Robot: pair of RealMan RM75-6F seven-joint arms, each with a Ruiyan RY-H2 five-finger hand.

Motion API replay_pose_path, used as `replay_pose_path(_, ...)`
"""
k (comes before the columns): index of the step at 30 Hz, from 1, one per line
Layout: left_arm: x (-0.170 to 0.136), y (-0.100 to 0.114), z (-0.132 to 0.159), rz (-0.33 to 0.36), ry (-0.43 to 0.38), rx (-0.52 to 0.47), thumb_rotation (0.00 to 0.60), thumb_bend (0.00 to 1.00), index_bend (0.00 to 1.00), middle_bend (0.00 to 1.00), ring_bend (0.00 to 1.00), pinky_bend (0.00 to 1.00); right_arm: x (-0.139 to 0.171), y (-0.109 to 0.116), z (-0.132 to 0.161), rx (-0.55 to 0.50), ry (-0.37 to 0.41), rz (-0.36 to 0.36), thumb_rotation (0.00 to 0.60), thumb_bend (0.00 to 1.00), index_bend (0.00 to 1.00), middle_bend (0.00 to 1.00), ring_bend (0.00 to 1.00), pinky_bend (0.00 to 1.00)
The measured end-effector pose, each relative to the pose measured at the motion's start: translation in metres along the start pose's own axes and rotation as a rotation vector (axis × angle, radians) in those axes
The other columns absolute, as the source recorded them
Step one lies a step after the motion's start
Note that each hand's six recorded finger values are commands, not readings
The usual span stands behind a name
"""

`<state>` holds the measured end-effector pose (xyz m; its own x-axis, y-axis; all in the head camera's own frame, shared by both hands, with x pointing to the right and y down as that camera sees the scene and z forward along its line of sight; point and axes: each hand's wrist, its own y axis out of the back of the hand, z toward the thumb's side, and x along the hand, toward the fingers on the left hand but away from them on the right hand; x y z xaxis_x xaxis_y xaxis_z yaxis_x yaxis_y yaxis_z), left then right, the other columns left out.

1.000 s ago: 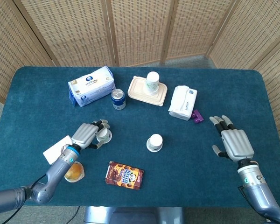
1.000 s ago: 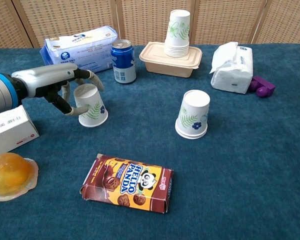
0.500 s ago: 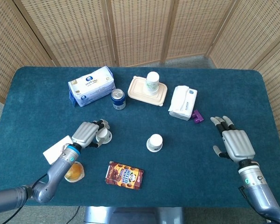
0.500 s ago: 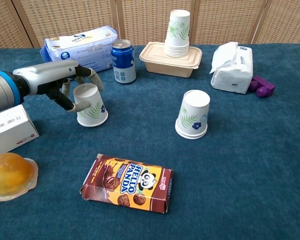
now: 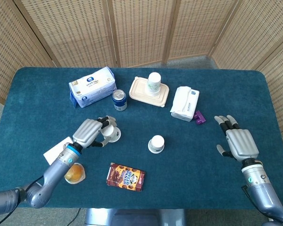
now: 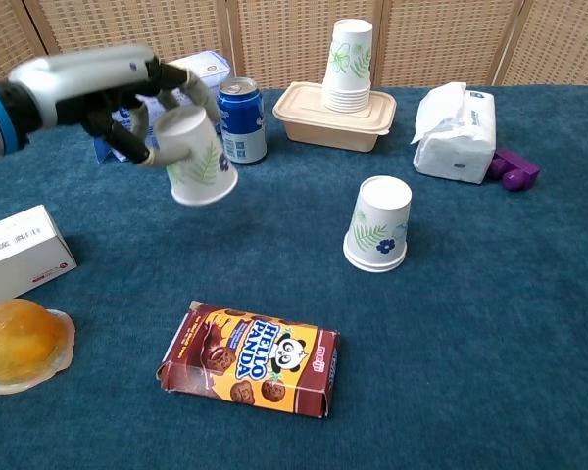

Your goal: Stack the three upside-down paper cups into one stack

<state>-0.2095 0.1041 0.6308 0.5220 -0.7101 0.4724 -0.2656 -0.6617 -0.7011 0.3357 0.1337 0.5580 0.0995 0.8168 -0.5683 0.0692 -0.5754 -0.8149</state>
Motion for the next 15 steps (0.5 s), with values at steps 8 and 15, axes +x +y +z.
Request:
replay_pose_path(8,0.005,0.012,0.047,0.006,-0.142,-0.028,0.600,0.46,0.31,0.26,0.35,0.62,0.001,0.001,0.008,-0.001,0.022,-0.006,0.600,0.37,0.03,0.11,0.00,0.43)
replay_pose_path(15,0.018,0.005,0.081,-0.019,-0.229,-0.028,0.600,0.46,0.31,0.25,0.34,0.61,0.002,0.003,0.017,0.002,0.042,-0.008,0.600,0.37,0.03,0.11,0.00,0.43)
